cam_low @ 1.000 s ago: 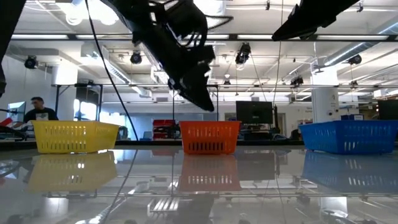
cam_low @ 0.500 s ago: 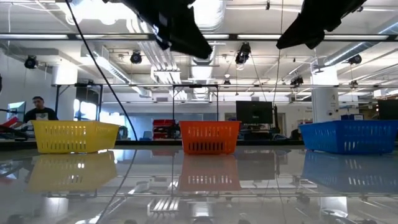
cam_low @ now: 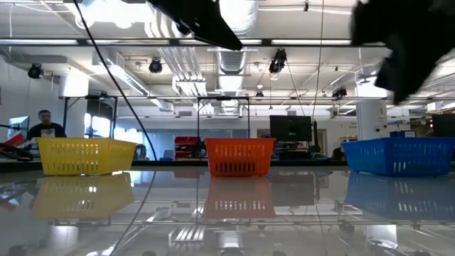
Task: Sort & place blocks by color
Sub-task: Put the light blue block into the yellow bin
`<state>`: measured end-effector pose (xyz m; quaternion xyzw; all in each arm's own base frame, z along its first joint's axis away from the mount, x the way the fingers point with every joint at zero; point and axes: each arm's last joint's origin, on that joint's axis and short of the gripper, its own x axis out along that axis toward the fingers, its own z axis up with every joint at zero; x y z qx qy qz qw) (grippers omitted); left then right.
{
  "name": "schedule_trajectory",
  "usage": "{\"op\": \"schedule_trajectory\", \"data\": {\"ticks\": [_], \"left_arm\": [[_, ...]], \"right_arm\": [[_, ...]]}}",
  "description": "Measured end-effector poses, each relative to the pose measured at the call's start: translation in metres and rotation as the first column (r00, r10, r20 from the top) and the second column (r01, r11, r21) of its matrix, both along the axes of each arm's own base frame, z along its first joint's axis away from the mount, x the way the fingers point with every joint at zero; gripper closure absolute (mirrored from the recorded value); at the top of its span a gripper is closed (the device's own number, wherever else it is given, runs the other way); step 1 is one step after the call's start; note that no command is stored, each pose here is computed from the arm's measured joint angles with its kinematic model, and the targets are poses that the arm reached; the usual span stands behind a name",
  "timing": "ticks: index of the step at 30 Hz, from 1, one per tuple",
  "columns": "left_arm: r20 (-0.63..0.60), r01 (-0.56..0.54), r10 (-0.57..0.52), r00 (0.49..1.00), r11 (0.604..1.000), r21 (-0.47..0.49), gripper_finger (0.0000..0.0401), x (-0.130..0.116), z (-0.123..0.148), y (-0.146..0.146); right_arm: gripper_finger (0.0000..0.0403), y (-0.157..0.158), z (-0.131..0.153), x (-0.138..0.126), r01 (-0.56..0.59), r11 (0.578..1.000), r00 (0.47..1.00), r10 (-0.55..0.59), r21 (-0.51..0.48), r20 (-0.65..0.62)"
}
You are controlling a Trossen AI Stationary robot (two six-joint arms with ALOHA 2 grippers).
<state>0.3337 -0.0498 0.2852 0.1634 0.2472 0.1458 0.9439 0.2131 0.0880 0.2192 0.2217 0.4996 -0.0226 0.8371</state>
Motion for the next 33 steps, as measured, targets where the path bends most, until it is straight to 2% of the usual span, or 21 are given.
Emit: {"op": "schedule_trajectory", "data": {"ticks": [2, 5, 7, 10, 13, 15, 22, 27, 33], "left_arm": [[0.009, 0.003, -0.003, 1.0, 1.0, 0.005, 0.0209, -0.003, 0.001, 0.001], [0.018, 0.004, -0.004, 1.0, 1.0, 0.002, 0.0209, -0.007, 0.003, 0.001], [0.017, 0.004, -0.004, 1.0, 1.0, 0.002, 0.0209, -0.01, 0.003, 0.001], [0.021, 0.007, -0.007, 1.0, 1.0, 0.001, 0.0209, -0.013, 0.004, 0.001], [0.02, 0.006, -0.006, 1.0, 1.0, -0.004, 0.0209, -0.016, 0.003, 0.001], [0.022, 0.0, 0.0, 1.0, 1.0, -0.016, 0.0209, -0.016, 0.002, 0.001], [0.023, -0.001, 0.002, 1.0, 1.0, -0.019, 0.0209, -0.016, 0.002, 0.001], [0.024, -0.001, 0.002, 1.0, 1.0, -0.019, 0.0209, -0.016, 0.002, 0.001], [0.024, -0.001, 0.002, 1.0, 1.0, -0.02, 0.0209, -0.016, 0.002, 0.001]], "right_arm": [[0.0339, 0.008, -0.01, -0.007, 0.014, 1.0, 0.988, -0.01, 0.025, -0.155], [0.0339, 0.023, -0.023, -0.02, -0.023, 0.999, 0.934, 0.031, 0.025, -0.356], [0.034, 0.034, -0.031, -0.029, -0.108, 0.994, 0.886, 0.101, 0.011, -0.452], [0.034, 0.053, -0.04, -0.044, -0.241, 0.97, 0.825, 0.215, 0.02, -0.523], [0.034, 0.068, -0.045, -0.054, -0.319, 0.948, 0.793, 0.278, 0.021, -0.542], [0.034, 0.074, -0.047, -0.058, -0.313, 0.95, 0.789, 0.269, 0.015, -0.552], [0.0325, 0.087, -0.045, -0.063, -0.26, 0.965, 0.828, 0.241, 0.034, -0.506], [0.0277, 0.091, -0.046, -0.064, -0.288, 0.957, 0.829, 0.266, 0.033, -0.491], [0.0194, 0.097, -0.047, -0.057, -0.366, 0.93, 0.838, 0.311, -0.04, -0.449]]}}
